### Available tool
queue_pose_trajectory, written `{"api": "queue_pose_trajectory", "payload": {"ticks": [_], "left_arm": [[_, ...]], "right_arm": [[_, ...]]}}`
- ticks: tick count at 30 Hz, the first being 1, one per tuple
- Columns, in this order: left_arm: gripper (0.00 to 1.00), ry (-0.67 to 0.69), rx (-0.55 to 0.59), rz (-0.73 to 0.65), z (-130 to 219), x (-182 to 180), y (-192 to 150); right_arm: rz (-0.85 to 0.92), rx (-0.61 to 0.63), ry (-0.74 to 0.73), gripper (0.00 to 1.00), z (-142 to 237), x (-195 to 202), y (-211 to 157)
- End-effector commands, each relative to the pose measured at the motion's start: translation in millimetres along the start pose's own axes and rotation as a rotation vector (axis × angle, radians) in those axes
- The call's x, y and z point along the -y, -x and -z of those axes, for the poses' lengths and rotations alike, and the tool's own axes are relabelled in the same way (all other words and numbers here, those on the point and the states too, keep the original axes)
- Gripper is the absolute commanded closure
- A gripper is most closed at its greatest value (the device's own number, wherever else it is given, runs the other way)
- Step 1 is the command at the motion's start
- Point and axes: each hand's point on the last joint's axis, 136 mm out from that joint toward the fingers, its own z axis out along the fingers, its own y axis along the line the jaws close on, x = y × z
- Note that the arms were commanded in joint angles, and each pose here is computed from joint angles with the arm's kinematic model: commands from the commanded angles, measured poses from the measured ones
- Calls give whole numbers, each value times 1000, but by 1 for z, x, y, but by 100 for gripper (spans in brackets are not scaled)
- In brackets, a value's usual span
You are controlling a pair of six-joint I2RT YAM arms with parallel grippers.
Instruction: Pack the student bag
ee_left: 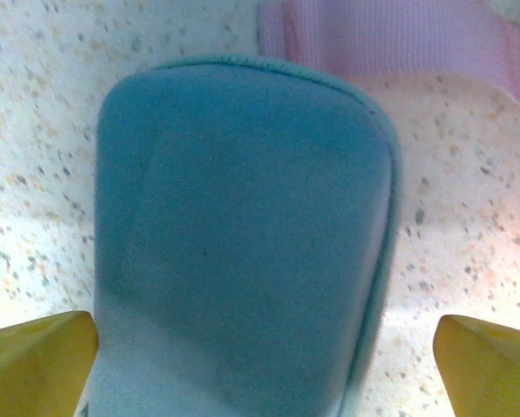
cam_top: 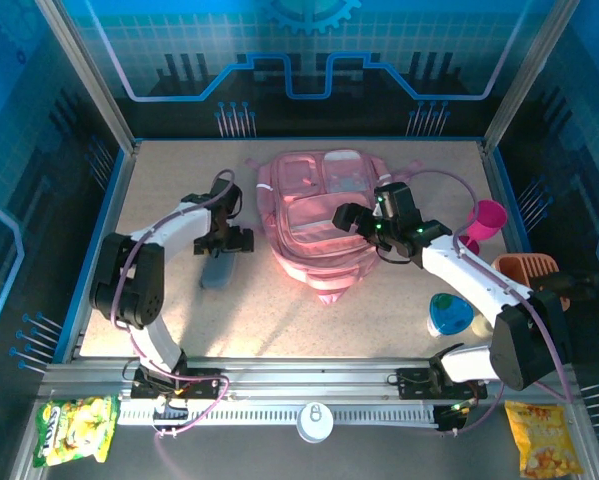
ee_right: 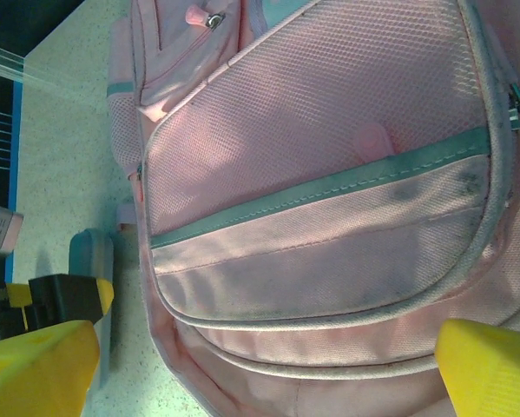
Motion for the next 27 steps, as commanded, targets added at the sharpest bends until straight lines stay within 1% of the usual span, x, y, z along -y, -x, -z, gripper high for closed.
{"api": "queue_pose_trajectory", "payload": {"ticks": [1,4,9,13,15,20,27], "left_arm": [[1,29,-51,-19,-10,-9,-1],[1,61,-63,-17,-15,-14,-2],[1,70,-62,3,-19,-18,-1],[4,67,-57,21,-18,-21,1],[4,58,-59,29,-17,-21,2],[3,-21,-72,52,-18,-13,6],[3,-16,-111,58,-28,-11,8]], "right_arm": [[22,3,10,0,4,-8,3],[9,-5,22,0,2,-10,2],[1,-19,29,0,-2,-12,0],[0,-22,33,0,-3,-12,0],[-1,-24,33,0,-3,-12,-1],[-3,-27,37,0,-4,-13,-3],[-2,-29,38,0,-4,-12,-5]]}}
